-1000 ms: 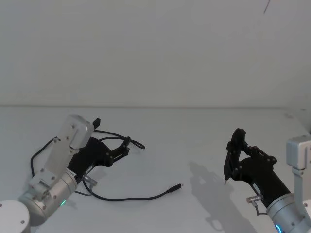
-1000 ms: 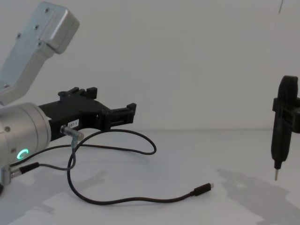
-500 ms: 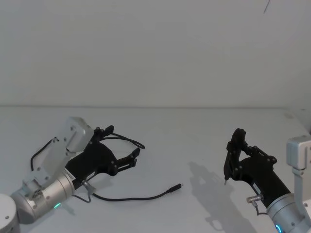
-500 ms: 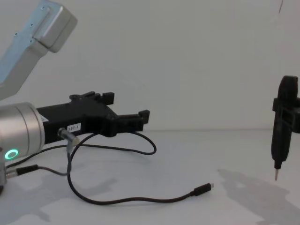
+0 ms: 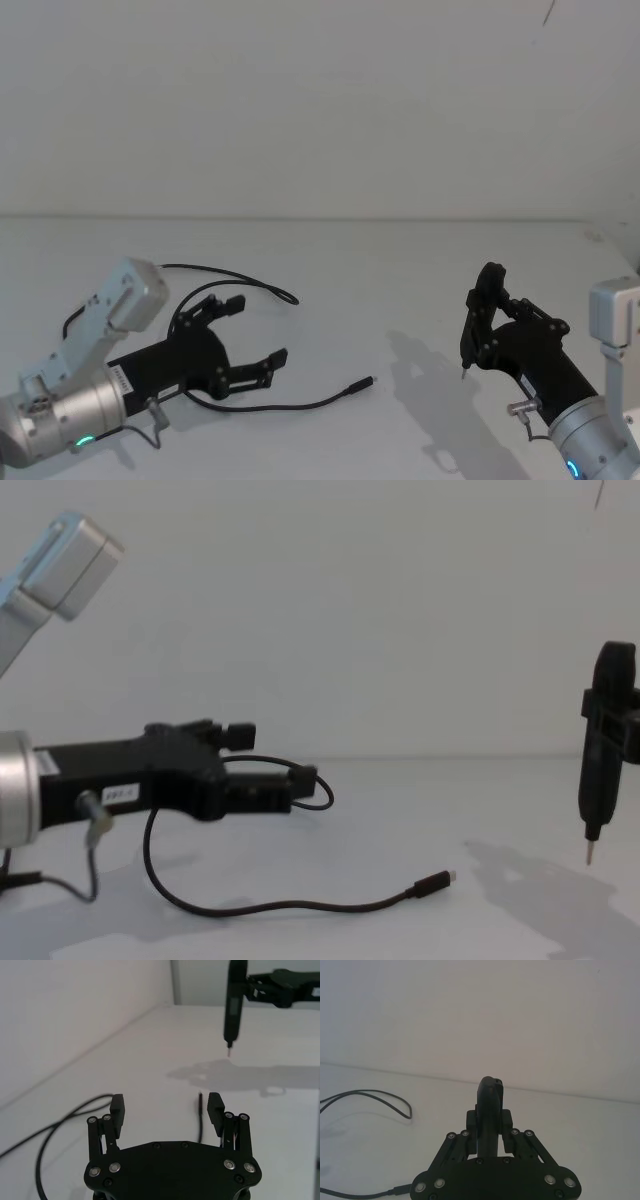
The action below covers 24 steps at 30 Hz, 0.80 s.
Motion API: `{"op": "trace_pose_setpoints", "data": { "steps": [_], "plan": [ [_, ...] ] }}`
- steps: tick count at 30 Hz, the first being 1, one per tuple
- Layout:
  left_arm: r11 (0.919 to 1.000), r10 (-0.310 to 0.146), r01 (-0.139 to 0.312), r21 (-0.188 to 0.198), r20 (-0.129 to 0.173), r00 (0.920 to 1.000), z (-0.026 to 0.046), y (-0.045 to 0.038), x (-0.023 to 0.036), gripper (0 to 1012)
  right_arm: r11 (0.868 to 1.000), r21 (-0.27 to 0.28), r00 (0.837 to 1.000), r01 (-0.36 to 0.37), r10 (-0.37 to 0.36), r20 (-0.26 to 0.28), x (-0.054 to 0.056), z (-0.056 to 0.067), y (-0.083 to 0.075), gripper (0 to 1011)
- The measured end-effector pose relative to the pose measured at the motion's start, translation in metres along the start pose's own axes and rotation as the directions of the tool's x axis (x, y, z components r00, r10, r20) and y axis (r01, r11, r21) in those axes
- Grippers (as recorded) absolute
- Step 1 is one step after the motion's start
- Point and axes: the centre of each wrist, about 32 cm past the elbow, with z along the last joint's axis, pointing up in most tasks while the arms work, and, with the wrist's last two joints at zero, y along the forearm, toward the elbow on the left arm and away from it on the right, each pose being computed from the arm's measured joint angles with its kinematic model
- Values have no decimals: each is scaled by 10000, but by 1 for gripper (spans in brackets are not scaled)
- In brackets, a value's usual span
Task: Pick up the data cable with the one hand.
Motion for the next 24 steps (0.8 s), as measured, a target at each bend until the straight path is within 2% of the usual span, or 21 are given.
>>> {"op": "trace_pose_setpoints", "data": {
  "steps": [1, 6, 13, 19, 24],
  "plan": [
    [10000, 0, 0, 0, 0, 10000, 0, 0, 0, 1001, 10000, 0, 10000, 1, -1, 0, 0, 0, 0, 279],
    [9979, -588, 595, 248, -288, 9979, -86, 87, 85, 1001, 10000, 0, 10000, 0, 0, 0, 0, 0, 0, 279],
    [9929, -1051, 1073, 508, -433, 9935, -155, 129, 165, 1001, 10000, 0, 10000, 1, -1, 0, 0, 0, 0, 279],
    [9886, -1345, 1368, 634, -400, 9901, -186, 121, 230, 1001, 10000, 0, 10000, 1, -1, 0, 0, 0, 0, 279],
    [9821, -1697, 1714, 781, -285, 9851, -205, 77, 295, 1001, 10000, -1, 10000, 0, 0, 0, 0, 0, 0, 279]
  ]
}}
